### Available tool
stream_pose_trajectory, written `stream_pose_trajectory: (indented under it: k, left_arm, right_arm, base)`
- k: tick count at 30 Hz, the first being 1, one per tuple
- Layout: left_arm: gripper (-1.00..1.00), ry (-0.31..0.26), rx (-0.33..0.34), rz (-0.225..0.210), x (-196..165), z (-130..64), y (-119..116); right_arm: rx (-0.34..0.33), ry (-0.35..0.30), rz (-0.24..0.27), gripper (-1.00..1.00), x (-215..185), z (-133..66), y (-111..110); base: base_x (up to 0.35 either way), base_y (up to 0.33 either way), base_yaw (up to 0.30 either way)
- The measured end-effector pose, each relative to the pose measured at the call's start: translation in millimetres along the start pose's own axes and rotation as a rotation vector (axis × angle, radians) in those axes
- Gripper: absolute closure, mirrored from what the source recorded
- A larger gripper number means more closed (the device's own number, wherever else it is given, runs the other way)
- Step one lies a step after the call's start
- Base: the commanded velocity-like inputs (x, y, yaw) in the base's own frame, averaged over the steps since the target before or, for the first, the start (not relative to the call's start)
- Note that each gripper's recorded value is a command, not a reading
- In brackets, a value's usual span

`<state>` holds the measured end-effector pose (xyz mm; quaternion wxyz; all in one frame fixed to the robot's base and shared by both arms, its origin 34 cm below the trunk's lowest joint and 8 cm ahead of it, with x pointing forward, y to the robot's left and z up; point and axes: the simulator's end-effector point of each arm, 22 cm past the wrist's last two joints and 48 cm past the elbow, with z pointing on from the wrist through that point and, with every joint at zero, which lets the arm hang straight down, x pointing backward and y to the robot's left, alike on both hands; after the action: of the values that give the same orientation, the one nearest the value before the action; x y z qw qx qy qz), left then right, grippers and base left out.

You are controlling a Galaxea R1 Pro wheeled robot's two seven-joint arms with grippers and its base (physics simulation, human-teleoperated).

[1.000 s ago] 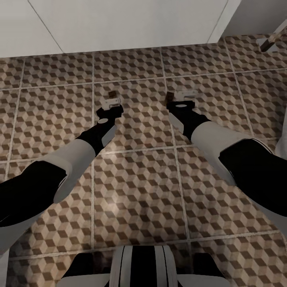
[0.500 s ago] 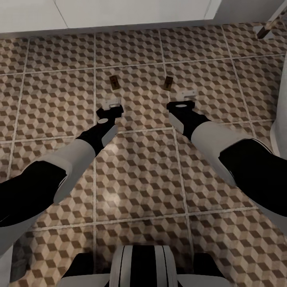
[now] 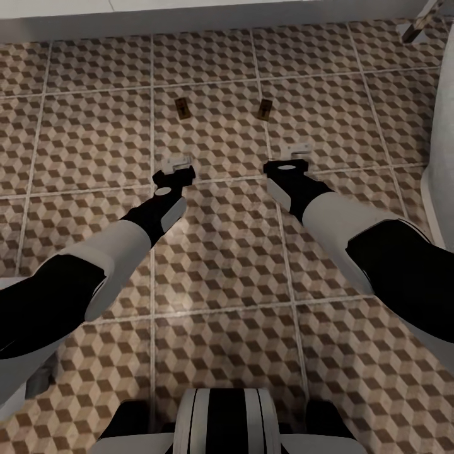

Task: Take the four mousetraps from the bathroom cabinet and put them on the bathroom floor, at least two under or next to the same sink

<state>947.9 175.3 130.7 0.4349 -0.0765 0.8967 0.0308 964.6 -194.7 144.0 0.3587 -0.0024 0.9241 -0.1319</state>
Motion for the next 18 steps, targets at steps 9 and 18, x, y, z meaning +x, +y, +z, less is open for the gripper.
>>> stream_pose_trajectory:
  k: [9, 18]
  left_arm:
    - [-1.00, -0.001, -0.002, 0.000, -1.3, -0.3, -0.2]
    - [-1.00, 0.007, 0.001, 0.004, -0.2, -0.4, -1.3]
  right_arm:
    - [0.000, 0.002, 0.001, -1.00, -0.2, -0.3, 0.1]
    - [-0.001, 0.003, 0.004, -1.00, -1.0, -0.6, 0.5]
  base:
    - [-0.078, 0.000, 0.000]
    - [-0.017, 0.000, 0.000]
